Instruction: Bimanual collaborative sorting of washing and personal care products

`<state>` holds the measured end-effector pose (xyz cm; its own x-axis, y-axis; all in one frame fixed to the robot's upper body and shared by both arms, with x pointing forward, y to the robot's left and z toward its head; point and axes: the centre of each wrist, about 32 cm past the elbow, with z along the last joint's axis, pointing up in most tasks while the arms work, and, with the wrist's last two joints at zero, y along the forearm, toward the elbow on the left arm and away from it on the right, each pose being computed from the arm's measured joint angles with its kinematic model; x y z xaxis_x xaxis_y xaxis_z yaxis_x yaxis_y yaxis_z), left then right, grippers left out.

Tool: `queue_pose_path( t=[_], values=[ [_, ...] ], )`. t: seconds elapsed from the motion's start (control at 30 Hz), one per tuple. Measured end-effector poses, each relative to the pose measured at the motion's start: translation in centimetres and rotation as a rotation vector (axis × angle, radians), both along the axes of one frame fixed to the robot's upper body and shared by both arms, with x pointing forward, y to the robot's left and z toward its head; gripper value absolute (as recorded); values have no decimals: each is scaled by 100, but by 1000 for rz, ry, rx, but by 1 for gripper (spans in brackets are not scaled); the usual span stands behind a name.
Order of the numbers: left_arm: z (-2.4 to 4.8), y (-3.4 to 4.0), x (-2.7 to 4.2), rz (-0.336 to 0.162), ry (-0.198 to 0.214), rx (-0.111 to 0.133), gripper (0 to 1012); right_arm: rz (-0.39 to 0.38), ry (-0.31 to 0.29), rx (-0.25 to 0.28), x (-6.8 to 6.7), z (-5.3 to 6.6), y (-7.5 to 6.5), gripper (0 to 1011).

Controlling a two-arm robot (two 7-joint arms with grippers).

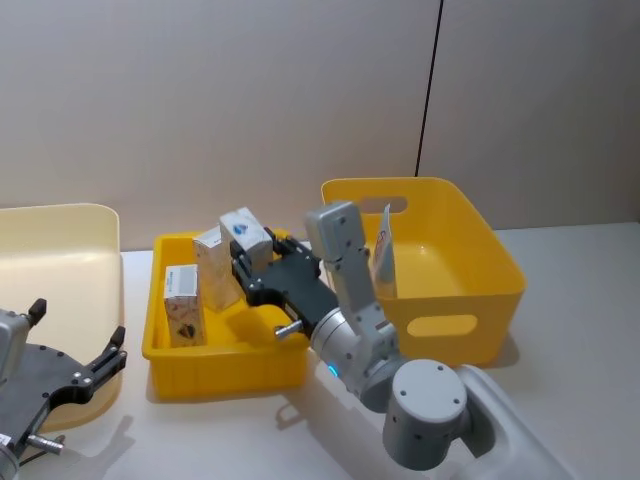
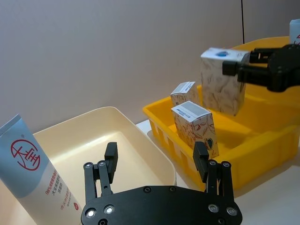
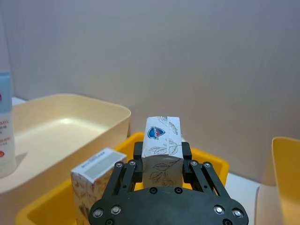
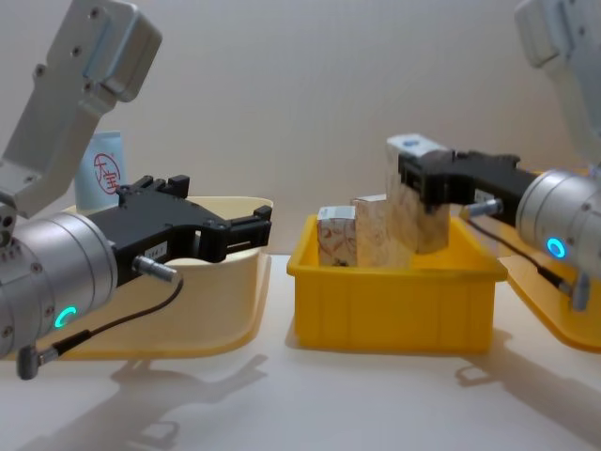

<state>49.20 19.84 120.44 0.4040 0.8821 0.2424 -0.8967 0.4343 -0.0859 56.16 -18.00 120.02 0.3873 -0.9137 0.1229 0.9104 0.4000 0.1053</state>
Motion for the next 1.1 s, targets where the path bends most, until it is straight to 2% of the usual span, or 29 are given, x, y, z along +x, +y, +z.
queue_pose_path(
  t=[0.03,0.3,0.57,0.87,1.1],
  values=[
    [0,0,0,0,0,0,1003,0,0,0,0,0,0,444],
    [0,0,0,0,0,0,1003,11,-119,47,-20,110,-83,444],
    [0,0,0,0,0,0,1003,-9,-244,90,-55,258,-187,444],
    [0,0,0,0,0,0,1003,-88,-342,113,-139,393,-332,444],
    [0,0,0,0,0,0,1003,-152,-385,116,-225,457,-434,444]
  ],
)
